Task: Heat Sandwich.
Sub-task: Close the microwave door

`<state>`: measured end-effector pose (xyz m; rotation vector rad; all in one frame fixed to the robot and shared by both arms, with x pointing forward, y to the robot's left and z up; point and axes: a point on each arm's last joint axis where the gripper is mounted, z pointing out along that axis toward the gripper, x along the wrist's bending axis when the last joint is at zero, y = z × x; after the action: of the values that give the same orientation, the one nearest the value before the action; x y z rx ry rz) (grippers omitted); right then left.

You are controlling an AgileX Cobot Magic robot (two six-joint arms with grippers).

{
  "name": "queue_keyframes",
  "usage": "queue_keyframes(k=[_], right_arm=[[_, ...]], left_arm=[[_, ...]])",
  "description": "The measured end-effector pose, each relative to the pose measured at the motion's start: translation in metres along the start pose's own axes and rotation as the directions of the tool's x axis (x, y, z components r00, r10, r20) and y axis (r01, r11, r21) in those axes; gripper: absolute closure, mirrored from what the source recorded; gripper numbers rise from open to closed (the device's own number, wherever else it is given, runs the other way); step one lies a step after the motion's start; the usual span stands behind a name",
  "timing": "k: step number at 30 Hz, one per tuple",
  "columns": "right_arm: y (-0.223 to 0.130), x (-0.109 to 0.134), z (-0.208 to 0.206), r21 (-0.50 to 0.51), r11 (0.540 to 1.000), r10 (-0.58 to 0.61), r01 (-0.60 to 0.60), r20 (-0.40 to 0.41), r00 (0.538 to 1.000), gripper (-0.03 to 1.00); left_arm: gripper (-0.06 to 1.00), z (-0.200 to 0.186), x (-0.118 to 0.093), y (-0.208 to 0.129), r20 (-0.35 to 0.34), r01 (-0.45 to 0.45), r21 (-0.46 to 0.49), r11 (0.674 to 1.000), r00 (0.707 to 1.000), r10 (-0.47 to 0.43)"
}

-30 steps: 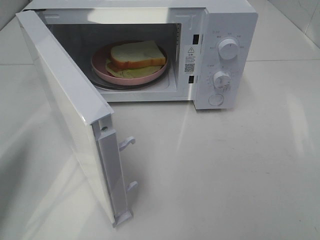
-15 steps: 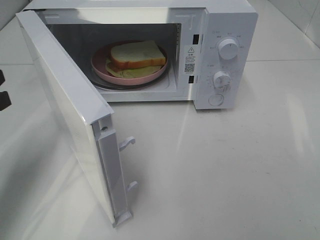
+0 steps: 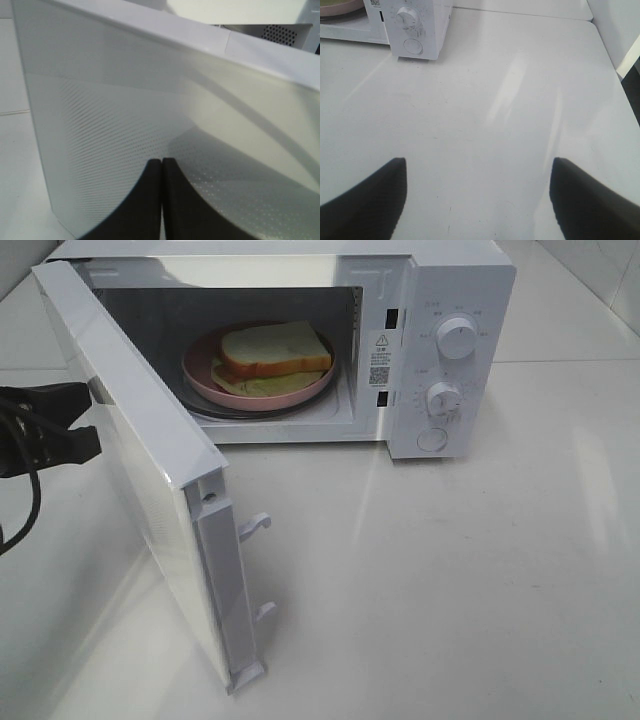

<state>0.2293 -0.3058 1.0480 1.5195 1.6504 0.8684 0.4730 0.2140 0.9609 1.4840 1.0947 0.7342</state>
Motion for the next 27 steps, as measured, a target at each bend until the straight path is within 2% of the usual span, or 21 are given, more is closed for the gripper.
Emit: queue_keyframes(k=[17, 27], right_arm=[[0.0, 0.0, 0.0, 0.0, 1.0, 0.0, 0.0, 0.0, 1.0, 0.2], [0.0, 0.0, 0.0, 0.0, 1.0, 0.0, 0.0, 0.0, 1.0, 0.2]], left_arm=[[0.94, 0.042, -0.05, 0.004, 0.04, -0.016, -0.015, 1.0, 0.999, 0.016], [0.94, 0.073, -0.078, 0.004, 0.075, 0.009, -0.017, 1.0, 0.997, -0.008]])
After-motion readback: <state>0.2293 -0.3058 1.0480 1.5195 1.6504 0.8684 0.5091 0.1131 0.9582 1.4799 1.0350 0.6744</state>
